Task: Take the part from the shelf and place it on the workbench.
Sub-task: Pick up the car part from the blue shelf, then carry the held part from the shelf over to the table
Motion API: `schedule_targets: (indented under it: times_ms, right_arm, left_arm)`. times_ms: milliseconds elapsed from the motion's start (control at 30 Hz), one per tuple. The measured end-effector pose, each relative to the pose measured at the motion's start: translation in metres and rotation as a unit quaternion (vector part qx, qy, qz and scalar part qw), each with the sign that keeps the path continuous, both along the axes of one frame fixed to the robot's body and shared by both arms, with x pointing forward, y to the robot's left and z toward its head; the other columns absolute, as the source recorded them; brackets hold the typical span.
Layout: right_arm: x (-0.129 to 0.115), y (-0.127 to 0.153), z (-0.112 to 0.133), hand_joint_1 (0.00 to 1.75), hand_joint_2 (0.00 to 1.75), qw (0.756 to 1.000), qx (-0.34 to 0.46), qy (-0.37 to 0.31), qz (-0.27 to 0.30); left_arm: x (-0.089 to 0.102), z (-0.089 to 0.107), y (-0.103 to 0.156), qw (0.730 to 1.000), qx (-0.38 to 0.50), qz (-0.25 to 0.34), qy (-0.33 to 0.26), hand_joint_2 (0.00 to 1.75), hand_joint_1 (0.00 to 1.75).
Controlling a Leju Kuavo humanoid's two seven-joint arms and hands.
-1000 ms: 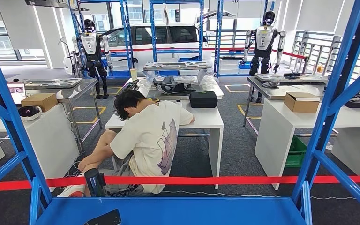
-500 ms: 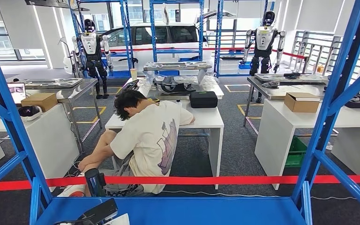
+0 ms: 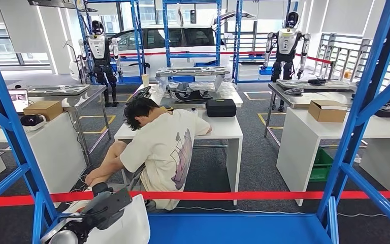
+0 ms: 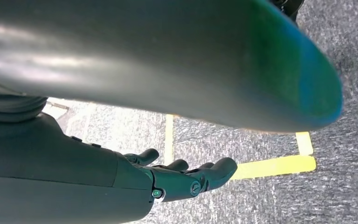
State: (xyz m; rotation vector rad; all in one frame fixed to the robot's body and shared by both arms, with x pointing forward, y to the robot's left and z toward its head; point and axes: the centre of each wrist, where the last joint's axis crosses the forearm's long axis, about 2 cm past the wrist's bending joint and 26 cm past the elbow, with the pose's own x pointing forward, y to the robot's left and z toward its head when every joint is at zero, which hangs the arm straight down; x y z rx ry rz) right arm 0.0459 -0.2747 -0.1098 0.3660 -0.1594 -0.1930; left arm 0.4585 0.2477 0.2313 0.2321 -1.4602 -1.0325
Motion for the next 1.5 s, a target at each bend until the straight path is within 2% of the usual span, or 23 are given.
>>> schedule_targets:
  times_ms: [167, 333, 533, 1167, 1500]
  right_arm:
    - [-0.001, -0.003, 0.000, 0.00, 0.00, 1.000, 0.000, 0.010, -0.003]
    - [-0.002, -0.009, 0.000, 0.00, 0.00, 1.000, -0.005, 0.012, -0.003]
    - [-0.002, -0.018, -0.001, 0.00, 0.00, 1.000, -0.013, 0.016, 0.000]
    - [0.001, -0.025, 0.000, 0.00, 0.00, 1.000, -0.019, 0.015, 0.000]
    - [-0.001, -0.020, 0.000, 0.00, 0.00, 1.000, -0.007, 0.016, -0.003]
  left_arm:
    - [-0.018, 0.017, -0.024, 0.998, -0.027, -0.039, -0.052, 1.75, 1.75]
    - [-0.029, 0.026, -0.028, 0.995, -0.046, -0.055, -0.076, 1.75, 1.75]
    - [-0.042, 0.016, -0.028, 0.994, -0.053, -0.067, -0.073, 1.75, 1.75]
    - [-0.049, 0.016, -0.010, 0.990, -0.096, -0.091, -0.045, 1.75, 1.75]
    - [-0.054, 0.017, 0.014, 0.992, -0.093, -0.081, -0.042, 1.75, 1.75]
